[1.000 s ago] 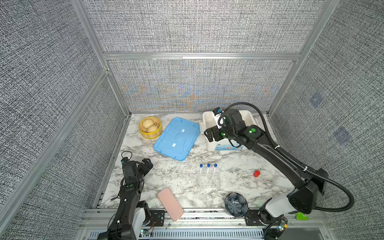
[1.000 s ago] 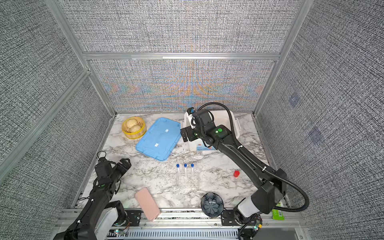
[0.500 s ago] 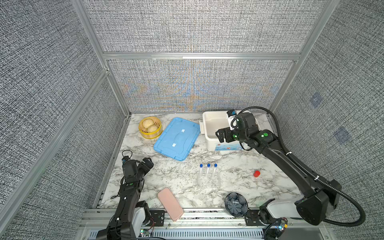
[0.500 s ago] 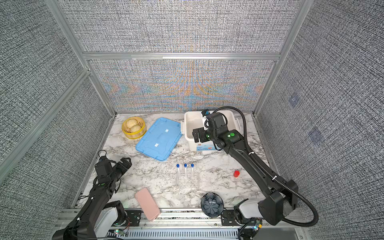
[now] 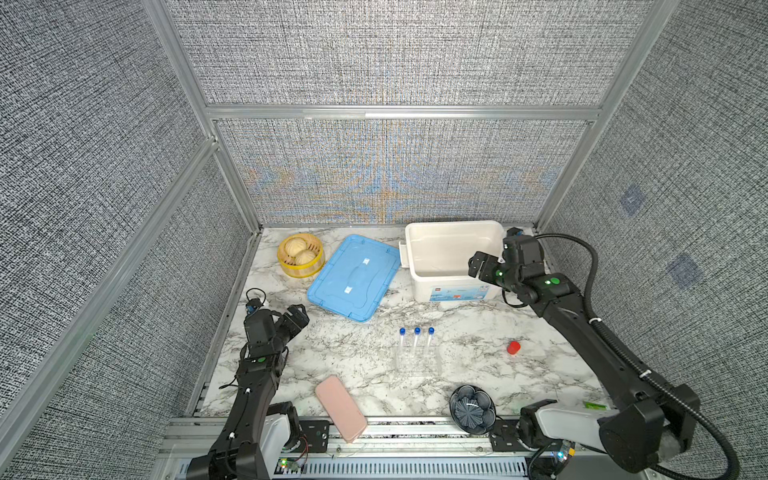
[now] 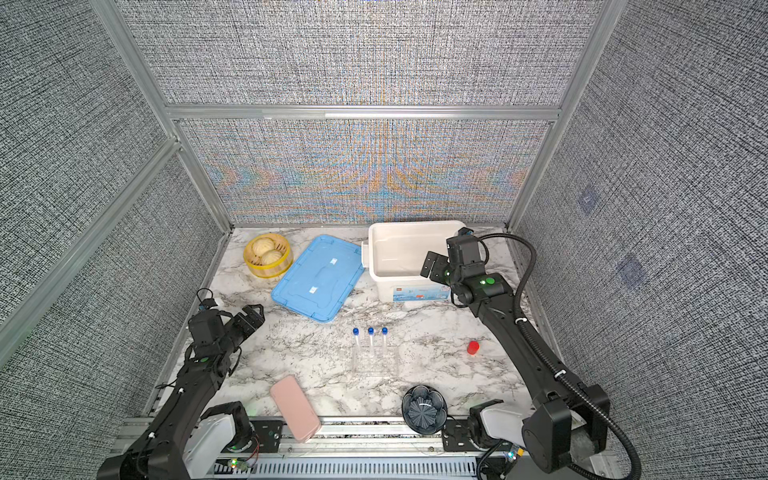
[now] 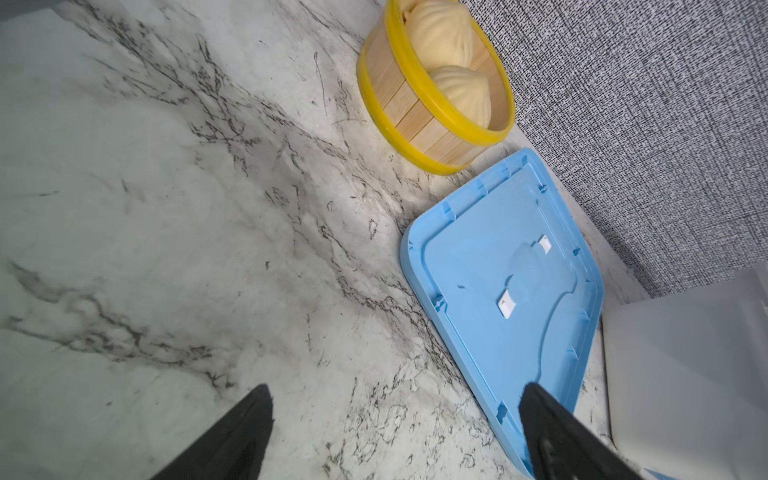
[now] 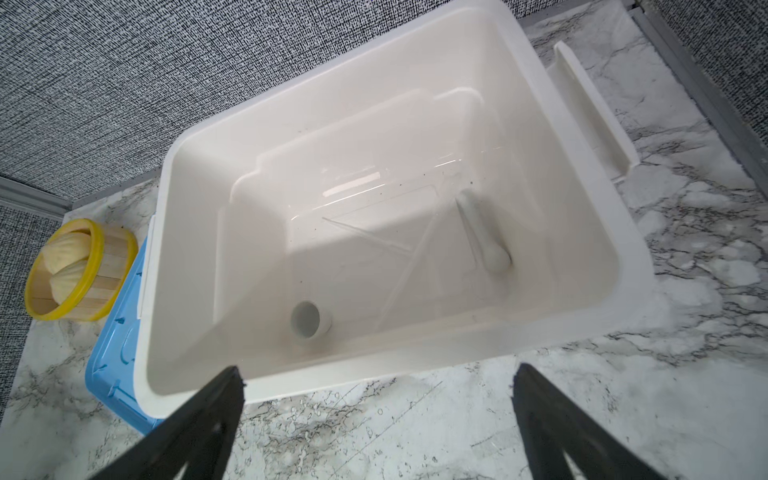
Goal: Organize the chemistry lab equipment
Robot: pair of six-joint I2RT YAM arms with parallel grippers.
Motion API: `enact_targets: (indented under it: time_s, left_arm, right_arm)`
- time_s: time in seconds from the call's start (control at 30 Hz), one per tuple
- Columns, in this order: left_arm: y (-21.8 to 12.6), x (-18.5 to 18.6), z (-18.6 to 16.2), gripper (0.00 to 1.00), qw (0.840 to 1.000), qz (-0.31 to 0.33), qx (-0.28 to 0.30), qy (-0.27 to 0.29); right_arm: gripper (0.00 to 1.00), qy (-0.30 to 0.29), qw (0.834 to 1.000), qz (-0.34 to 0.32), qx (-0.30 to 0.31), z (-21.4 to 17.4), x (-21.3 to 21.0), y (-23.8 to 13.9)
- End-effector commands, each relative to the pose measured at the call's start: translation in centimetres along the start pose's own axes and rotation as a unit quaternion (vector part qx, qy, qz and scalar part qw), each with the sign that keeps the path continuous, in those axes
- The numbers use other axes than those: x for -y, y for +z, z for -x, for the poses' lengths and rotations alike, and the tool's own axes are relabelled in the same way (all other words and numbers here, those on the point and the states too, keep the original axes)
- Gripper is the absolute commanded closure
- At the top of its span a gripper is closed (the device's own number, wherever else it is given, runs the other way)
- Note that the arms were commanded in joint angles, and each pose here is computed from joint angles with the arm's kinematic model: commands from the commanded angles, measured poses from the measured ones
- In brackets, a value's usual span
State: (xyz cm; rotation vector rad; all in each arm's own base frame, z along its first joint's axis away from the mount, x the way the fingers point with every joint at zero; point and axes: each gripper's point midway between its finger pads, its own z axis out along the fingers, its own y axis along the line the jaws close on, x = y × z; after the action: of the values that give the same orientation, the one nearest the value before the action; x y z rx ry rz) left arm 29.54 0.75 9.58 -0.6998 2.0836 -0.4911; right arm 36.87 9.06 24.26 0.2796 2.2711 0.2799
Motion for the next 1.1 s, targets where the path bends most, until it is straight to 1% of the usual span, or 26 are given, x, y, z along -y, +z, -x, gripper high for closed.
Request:
enact_targets:
  time_s: [0.0, 0.1, 0.2, 0.27, 0.37, 0.47, 0.53, 0.6, 0.7, 0.73, 0.83, 0.87, 0.93, 1.0, 1.03, 1.07]
  left_arm:
    - [0.4, 0.8, 0.5, 0.07, 1.000, -0.006, 0.008, 0.021]
    - [0.9, 1.0, -0.5, 0.07, 0.999, -0.002, -0.011, 0.035]
    - [1.1, 0.8, -1.1, 0.07, 0.999, 0.006, -0.023, 0.042]
    - [1.1, 0.4, -1.2, 0.07, 0.999, 0.016, -0.022, 0.045]
    - [1.0, 0.5, -1.4, 0.07, 0.998, 0.014, -0.025, 0.047]
    - [1.0, 0.4, -1.4, 0.07, 0.998, 0.014, -0.024, 0.050]
    - [1.0, 0.2, -1.4, 0.07, 0.998, 0.020, -0.024, 0.050]
    - [0.9, 0.2, -1.5, 0.07, 0.998, 0.020, -0.024, 0.052]
    - [0.6, 0.0, -1.3, 0.07, 0.998, 0.025, -0.015, 0.055]
    - [0.5, -0.2, -1.3, 0.06, 0.998, 0.028, -0.011, 0.057]
    - [0.2, -0.1, -1.0, 0.06, 0.998, 0.028, -0.004, 0.059]
    - [0.1, 0.0, -1.0, 0.06, 0.998, 0.025, -0.003, 0.059]
    - [0.1, -0.1, -1.0, 0.06, 0.998, 0.026, -0.002, 0.059]
    - [0.1, -0.4, -1.1, 0.06, 0.998, 0.031, 0.000, 0.057]
    - [0.1, -0.4, -1.2, 0.06, 0.998, 0.031, -0.002, 0.056]
    - [0.1, -0.3, -1.2, 0.06, 0.998, 0.029, -0.001, 0.054]
  right_arm:
    - [0.01, -0.040, 0.999, -0.006, -0.016, 0.3, -0.1, 0.2]
    - [0.01, -0.060, 0.997, -0.039, -0.018, 1.3, 1.1, 0.7]
    - [0.01, -0.036, 0.995, -0.091, -0.017, 2.8, 4.4, 1.1]
    - [0.01, -0.031, 0.993, -0.113, -0.008, 3.7, 6.1, 1.2]
    - [0.01, -0.041, 0.995, -0.087, -0.005, 4.8, 6.6, 2.6]
    - [0.03, -0.044, 0.994, -0.097, -0.033, 5.0, 7.9, 4.6]
    - [0.05, -0.057, 0.992, -0.103, -0.053, 4.8, 8.5, 5.8]
    - [0.09, -0.084, 0.987, -0.110, -0.076, 4.7, 9.0, 6.7]
    - [0.15, -0.112, 0.980, -0.131, -0.099, 5.4, 9.8, 6.7]
    - [0.17, -0.116, 0.979, -0.130, -0.103, 5.6, 9.8, 6.7]
    - [0.28, -0.124, 0.978, -0.111, -0.122, 5.3, 9.3, 7.3]
    - [0.30, -0.125, 0.978, -0.107, -0.127, 5.1, 9.2, 7.5]
    - [0.31, -0.130, 0.976, -0.109, -0.134, 4.8, 9.4, 8.0]
    - [0.33, -0.138, 0.971, -0.127, -0.146, 4.6, 10.2, 8.3]
    - [0.35, -0.140, 0.970, -0.129, -0.153, 4.5, 10.3, 8.5]
    - [0.40, -0.139, 0.969, -0.125, -0.160, 4.4, 10.2, 8.7]
